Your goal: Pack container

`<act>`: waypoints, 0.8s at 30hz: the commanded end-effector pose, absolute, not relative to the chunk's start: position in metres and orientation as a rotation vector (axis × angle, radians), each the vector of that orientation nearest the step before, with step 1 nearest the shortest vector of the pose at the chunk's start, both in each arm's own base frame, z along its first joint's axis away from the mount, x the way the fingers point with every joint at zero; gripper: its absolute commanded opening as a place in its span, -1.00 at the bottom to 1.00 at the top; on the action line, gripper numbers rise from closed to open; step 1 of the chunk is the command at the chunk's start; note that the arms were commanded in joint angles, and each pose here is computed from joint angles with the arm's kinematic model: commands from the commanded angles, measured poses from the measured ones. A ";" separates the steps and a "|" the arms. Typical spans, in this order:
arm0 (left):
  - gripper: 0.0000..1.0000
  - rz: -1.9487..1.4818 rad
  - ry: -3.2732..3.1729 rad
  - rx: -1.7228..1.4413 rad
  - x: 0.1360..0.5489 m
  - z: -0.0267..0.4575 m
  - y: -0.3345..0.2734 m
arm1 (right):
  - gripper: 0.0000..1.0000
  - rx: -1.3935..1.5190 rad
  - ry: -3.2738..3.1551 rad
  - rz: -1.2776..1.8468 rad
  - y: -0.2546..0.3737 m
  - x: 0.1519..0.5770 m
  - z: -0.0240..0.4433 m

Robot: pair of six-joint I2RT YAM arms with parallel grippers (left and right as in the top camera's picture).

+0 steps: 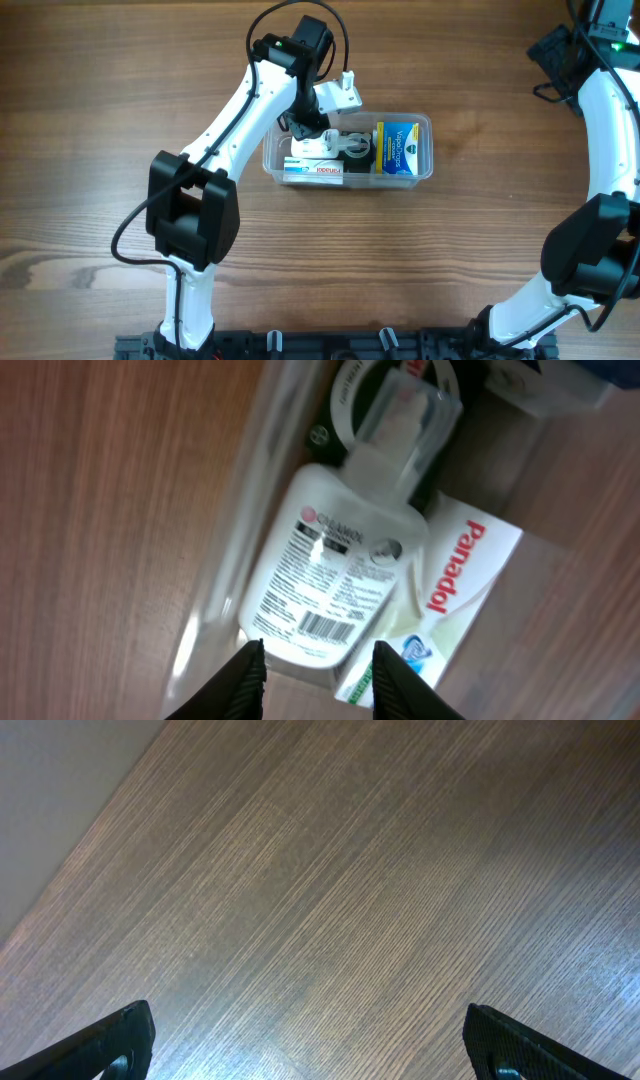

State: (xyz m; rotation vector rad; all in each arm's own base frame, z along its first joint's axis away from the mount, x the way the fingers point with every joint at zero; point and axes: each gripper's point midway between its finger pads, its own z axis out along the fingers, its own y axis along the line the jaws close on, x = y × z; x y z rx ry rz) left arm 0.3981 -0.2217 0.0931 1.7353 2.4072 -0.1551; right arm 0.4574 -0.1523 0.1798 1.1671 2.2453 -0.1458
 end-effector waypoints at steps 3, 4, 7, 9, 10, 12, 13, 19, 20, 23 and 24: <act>0.02 -0.162 2.372 1.497 0.424 0.129 -0.238 | 1.00 1.175 2.226 -0.154 -0.153 0.457 0.184; 0.11 -0.166 2.355 1.452 0.429 0.141 -0.241 | 1.00 1.175 2.226 -0.154 -0.153 0.457 0.184; 0.80 -0.162 2.230 1.278 0.443 0.210 -0.248 | 1.00 1.175 2.226 -0.153 -0.153 0.457 0.184; 0.99 -0.153 2.124 1.206 0.442 0.257 -0.246 | 0.99 1.176 2.226 -0.153 -0.153 0.457 0.184; 1.00 -0.145 2.071 1.178 0.437 0.283 -0.242 | 1.00 1.175 2.227 -0.154 -0.153 0.457 0.184; 0.99 -0.134 2.017 1.145 0.427 0.315 -0.233 | 0.99 1.175 2.226 -0.154 -0.153 0.457 0.184; 1.00 -0.126 1.995 1.123 0.421 0.331 -0.225 | 0.99 1.175 2.226 -0.154 -0.153 0.457 0.184; 1.00 -0.085 2.147 0.557 0.397 0.389 -0.119 | 1.00 1.175 2.226 -0.154 -0.153 0.457 0.184; 0.99 -0.133 2.148 0.484 0.388 0.399 -0.111 | 0.99 1.175 2.226 -0.153 -0.153 0.457 0.184; 1.00 -0.218 2.102 0.429 0.363 0.423 -0.107 | 0.99 1.175 2.226 -0.154 -0.153 0.457 0.184; 1.00 -0.218 2.097 0.429 0.357 0.427 -0.106 | 0.99 1.175 2.226 -0.154 -0.153 0.457 0.184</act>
